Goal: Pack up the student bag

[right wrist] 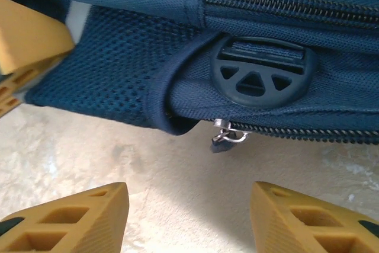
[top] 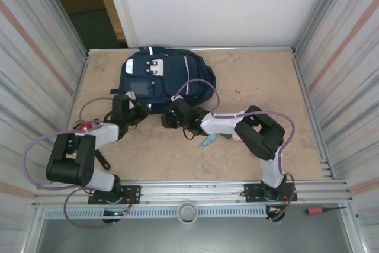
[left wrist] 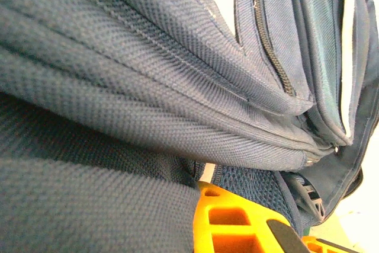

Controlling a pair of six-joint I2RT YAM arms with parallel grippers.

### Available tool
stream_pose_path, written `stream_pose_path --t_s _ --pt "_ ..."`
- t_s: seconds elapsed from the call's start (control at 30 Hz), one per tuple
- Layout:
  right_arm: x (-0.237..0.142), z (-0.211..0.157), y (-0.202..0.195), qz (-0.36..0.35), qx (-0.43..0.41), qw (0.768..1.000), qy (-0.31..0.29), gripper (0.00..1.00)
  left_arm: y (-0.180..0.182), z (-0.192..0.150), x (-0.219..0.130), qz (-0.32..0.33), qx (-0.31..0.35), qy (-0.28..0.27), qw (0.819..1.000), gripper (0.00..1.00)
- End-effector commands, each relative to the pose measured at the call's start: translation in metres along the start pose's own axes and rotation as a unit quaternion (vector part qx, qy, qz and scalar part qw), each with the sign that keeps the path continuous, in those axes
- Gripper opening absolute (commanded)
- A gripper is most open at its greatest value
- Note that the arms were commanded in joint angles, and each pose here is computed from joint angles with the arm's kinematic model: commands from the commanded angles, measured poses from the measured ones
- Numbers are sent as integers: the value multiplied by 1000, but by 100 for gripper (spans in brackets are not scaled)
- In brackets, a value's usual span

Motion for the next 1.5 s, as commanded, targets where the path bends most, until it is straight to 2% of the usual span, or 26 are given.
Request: stream_pose_path --t_s 0.0,0.23,0.6,0.73,0.87,1.03,1.47 --pt "7 -1 -3 -50 -41 997 -38 52 -32 9 -10 -66 31 5 997 0" --pt "16 1 -6 -79 -50 994 -54 44 -42 13 -19 -80 38 3 996 0" --pt "17 17 -3 -96 -74 988 -99 40 -43 13 -21 -78 44 4 996 0" --pt "14 25 1 -96 -90 985 -115 29 -39 13 -20 -70 42 3 997 0" --pt "14 25 -3 -112 -94 983 -111 14 -33 14 -19 -66 38 2 997 0" --pt "1 21 -10 -121 -96 983 -102 1 -24 19 -19 -56 34 -4 998 0" --pt "-37 11 -63 -106 -66 992 -31 0 13 43 -22 -23 13 -22 999 0"
Point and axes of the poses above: each hand's point on the last joint's axis, 136 mm out from that joint toward the fingers, its own x axis out along the fingers, its own y axis along the line the jaws close on, z = x × y, the point moved 8 cm from there along -x, back along the fingers, and after that the axes turned 2 degrees about -x, right-handed, at the moved point
